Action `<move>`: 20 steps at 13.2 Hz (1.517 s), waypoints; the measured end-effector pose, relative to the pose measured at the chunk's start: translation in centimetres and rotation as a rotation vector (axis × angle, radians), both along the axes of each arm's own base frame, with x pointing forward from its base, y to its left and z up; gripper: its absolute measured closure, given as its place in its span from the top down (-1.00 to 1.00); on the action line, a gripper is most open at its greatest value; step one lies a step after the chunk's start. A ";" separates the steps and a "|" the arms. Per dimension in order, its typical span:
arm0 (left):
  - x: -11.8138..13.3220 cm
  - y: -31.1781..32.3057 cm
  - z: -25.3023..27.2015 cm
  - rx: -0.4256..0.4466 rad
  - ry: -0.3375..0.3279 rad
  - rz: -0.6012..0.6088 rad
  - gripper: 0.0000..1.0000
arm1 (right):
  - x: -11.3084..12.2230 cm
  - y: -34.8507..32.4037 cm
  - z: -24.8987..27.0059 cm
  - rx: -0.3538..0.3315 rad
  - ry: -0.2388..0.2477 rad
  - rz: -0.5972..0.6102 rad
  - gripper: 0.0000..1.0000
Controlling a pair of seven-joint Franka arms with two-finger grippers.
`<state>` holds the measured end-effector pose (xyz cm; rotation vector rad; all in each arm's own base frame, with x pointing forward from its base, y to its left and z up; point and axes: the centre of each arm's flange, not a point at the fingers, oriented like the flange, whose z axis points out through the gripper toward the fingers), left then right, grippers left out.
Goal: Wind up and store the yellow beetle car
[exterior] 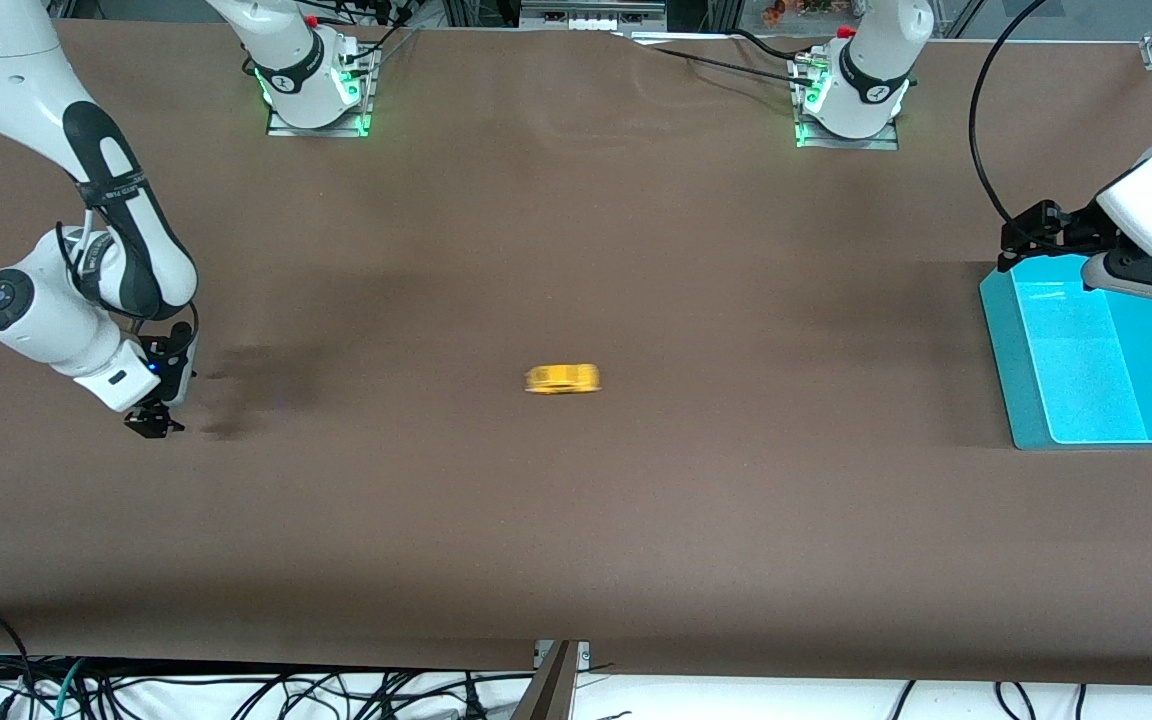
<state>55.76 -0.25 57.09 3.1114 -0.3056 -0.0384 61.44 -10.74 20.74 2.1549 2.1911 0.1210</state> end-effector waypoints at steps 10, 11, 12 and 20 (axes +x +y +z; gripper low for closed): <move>0.0 0.0 0.0 0.000 0.000 0.000 1.00 | 5.3 10.7 6.2 0.136 0.036 -0.669 1.00; 0.0 0.0 0.0 0.000 0.000 0.000 1.00 | 5.3 12.4 6.5 0.141 0.049 -0.733 1.00; 0.0 0.0 0.0 0.000 0.000 0.000 1.00 | 5.4 13.8 6.8 0.142 0.069 -0.801 1.00; 0.7 0.3 -2.0 -0.001 0.041 -0.018 1.00 | 5.3 17.3 17.2 0.071 0.229 -1.203 1.00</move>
